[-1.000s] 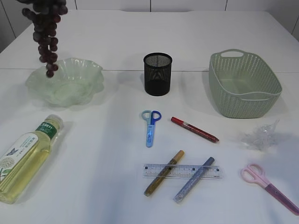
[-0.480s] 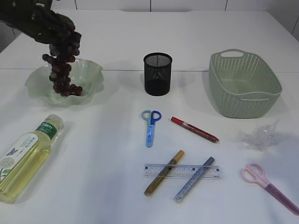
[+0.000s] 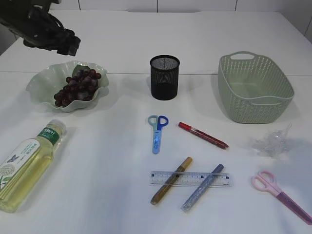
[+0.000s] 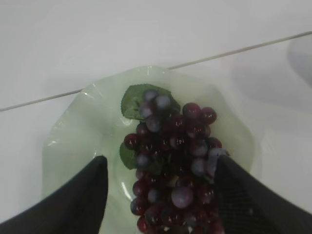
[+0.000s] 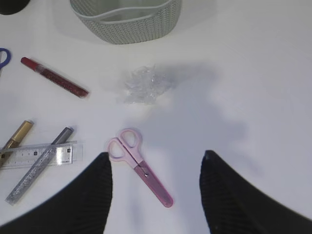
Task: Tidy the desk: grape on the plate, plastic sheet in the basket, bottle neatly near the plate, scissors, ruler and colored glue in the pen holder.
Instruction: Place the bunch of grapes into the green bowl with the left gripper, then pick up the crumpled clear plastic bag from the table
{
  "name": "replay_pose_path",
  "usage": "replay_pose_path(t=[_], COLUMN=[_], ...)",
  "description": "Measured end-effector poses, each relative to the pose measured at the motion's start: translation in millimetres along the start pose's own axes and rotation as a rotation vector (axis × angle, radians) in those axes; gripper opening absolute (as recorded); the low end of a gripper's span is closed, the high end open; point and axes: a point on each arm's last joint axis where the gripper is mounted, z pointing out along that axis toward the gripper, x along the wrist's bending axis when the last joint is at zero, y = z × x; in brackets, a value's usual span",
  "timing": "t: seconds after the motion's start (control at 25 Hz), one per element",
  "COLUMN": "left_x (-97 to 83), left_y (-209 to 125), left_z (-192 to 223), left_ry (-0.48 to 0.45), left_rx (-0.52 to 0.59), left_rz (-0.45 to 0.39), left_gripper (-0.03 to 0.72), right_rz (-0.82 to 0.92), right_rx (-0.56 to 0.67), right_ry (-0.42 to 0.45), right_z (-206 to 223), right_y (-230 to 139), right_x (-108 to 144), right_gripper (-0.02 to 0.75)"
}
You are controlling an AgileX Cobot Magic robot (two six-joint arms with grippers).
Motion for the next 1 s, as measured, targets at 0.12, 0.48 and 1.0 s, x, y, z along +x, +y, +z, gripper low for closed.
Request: replay_pose_path(t=[0.12,0.48,1.0], left_x=[2.6,12.1,1.6], left_y=[3.0,1.2,-56.8], left_z=[-19.9,-105.8,-142.1], left_ry=[0.009,0.036,-0.061], left_rx=[0.042,0.269,0.564], left_rz=[-0.004,0.011,-0.052], left_gripper=[0.500,0.435,0.418], right_rz=[0.000,0.024,0.015], right_rx=[0.000,-0.003,0.134], right_ry=[0.000,0.028,-0.006], right_z=[0.0,-0.1,21.7], right_y=[0.0,0.3,70.0], right_x=[0.0,2.6,9.3], right_gripper=[0.454,0.454,0.454])
